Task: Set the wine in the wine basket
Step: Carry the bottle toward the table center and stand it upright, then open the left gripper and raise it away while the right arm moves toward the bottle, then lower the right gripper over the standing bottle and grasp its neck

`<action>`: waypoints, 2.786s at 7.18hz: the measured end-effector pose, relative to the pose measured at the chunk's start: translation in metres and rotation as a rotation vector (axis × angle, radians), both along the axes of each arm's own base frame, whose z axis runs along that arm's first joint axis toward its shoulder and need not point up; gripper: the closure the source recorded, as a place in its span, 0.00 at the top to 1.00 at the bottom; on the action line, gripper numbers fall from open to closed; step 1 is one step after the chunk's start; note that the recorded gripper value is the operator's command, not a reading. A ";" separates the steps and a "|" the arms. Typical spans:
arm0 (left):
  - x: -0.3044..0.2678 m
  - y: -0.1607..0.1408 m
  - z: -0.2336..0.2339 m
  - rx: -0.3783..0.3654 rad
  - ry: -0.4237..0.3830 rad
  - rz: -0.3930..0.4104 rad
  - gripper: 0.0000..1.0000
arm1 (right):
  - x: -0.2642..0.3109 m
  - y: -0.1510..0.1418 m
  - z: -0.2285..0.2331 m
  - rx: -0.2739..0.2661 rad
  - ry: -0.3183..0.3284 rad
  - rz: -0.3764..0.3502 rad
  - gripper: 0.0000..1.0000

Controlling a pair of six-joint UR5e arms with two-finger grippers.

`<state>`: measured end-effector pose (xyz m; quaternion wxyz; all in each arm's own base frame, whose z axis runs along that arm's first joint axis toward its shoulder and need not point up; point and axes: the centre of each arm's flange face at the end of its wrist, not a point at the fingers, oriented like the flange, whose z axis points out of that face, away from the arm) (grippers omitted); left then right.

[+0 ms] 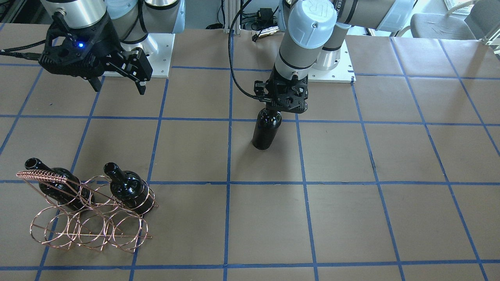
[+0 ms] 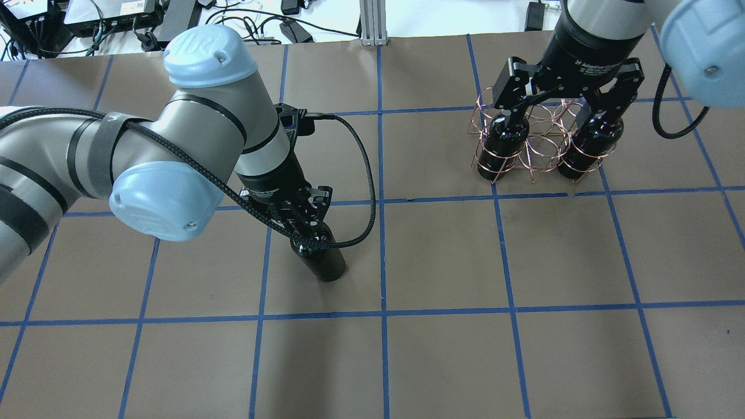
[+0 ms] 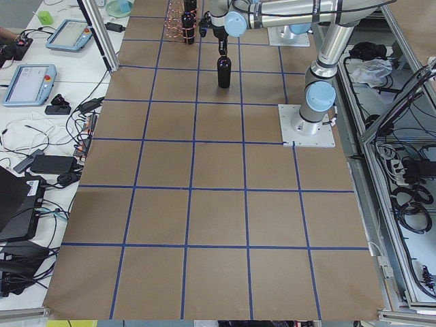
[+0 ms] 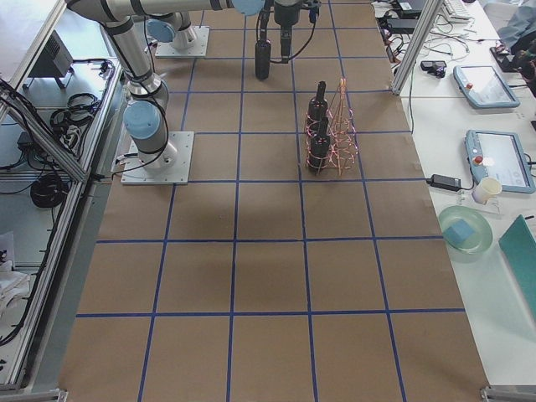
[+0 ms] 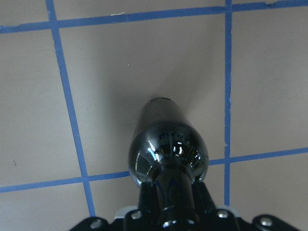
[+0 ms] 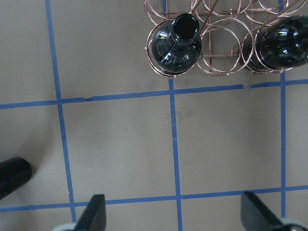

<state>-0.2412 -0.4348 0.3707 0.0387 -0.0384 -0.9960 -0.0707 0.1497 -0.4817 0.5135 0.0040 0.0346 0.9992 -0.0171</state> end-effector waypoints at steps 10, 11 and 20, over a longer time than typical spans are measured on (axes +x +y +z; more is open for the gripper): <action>0.145 -0.089 0.155 -0.214 -0.103 0.198 1.00 | 0.047 0.000 -0.002 0.003 0.003 -0.020 1.00; 0.180 -0.097 0.154 -0.228 -0.113 0.200 1.00 | 0.092 -0.002 0.000 -0.006 0.003 -0.028 1.00; 0.231 -0.100 0.133 -0.196 -0.050 0.171 1.00 | 0.328 0.063 -0.116 0.055 0.031 -0.116 0.83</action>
